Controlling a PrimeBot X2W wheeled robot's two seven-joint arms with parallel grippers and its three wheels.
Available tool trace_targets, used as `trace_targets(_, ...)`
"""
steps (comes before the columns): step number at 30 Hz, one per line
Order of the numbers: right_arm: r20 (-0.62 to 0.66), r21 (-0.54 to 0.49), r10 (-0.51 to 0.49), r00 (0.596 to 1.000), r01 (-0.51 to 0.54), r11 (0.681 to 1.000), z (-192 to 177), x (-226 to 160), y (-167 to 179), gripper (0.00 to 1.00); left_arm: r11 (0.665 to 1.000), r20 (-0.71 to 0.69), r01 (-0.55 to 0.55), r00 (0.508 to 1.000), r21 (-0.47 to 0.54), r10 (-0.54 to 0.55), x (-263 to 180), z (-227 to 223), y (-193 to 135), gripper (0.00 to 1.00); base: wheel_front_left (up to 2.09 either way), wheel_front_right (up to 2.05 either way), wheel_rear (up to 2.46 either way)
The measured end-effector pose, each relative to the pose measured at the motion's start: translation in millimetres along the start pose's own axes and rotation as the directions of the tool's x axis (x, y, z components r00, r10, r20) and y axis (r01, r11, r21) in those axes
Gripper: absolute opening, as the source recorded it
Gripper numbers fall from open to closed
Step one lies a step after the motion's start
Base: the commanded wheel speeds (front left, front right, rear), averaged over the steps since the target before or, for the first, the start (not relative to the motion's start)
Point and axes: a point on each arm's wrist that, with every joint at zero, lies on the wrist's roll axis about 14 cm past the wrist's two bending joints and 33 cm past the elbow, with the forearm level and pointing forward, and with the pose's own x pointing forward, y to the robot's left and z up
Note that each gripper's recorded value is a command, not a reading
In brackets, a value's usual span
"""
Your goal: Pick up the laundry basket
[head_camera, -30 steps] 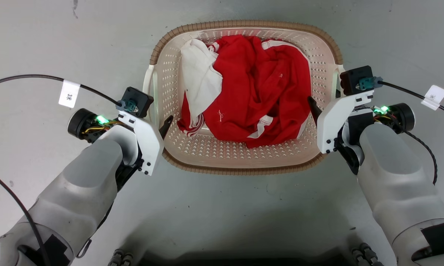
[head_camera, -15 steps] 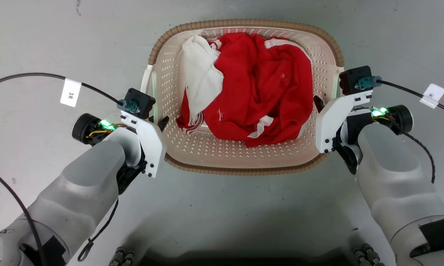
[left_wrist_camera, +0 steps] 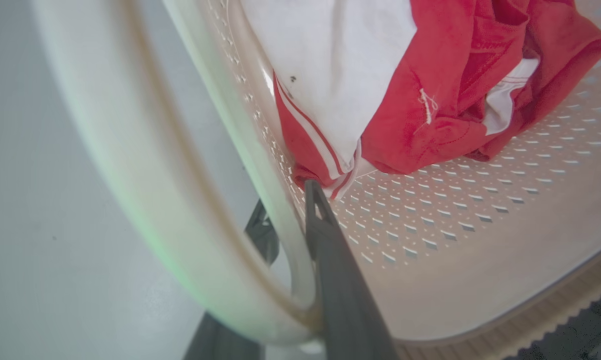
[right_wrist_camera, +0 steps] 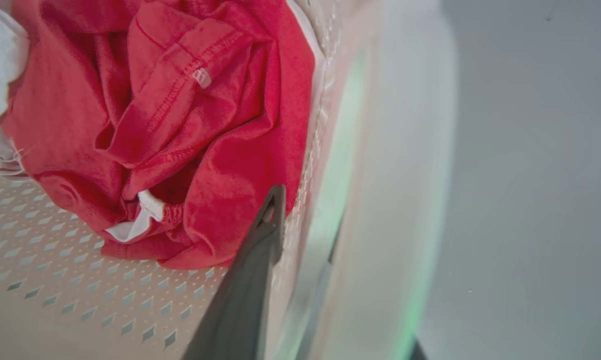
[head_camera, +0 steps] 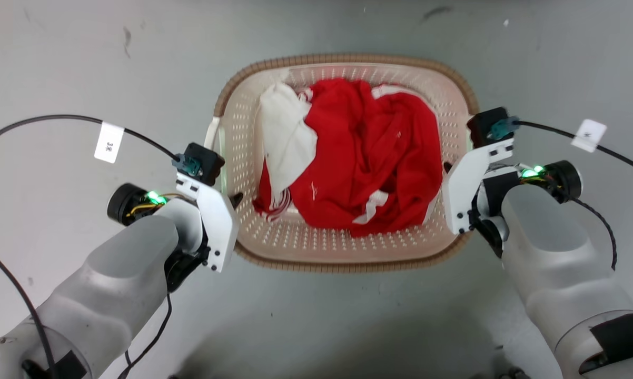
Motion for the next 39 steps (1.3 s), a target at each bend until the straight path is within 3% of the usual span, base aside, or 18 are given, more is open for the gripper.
trace_targets(6, -0.069, -0.065, -0.009, 0.998, 0.005, 0.998, 3.2, -31.9, 5.7, 0.0, 1.0, -0.056, 0.015, 0.998, -0.007, -0.015, -29.4, -0.4, -14.5, 0.0, 0.0, 0.0, 0.0)
trace_targets(16, -0.105, -0.082, -0.025, 0.994, 0.017, 0.996, 12.6, -97.3, 18.2, 0.0, 0.999, -0.064, 0.018, 0.998, 0.03, -0.016, -90.3, 8.6, -40.4, 0.0, 0.0, 0.0, 0.0)
trace_targets(24, -0.044, -0.091, -0.027, 0.999, 0.023, 0.996, 21.8, -147.7, 32.9, 0.0, 0.999, -0.024, -0.005, 1.0, 0.044, 0.006, -136.5, 9.3, -56.0, 0.0, 0.0, 0.0, 0.0)
trace_targets(39, -0.068, -0.048, -0.049, 0.996, 0.045, 0.998, -14.8, -200.5, 37.5, 0.0, 0.995, -0.032, 0.012, 0.999, 0.104, -0.009, -174.4, -4.8, -93.6, 0.0, 0.0, 0.0, 0.0)
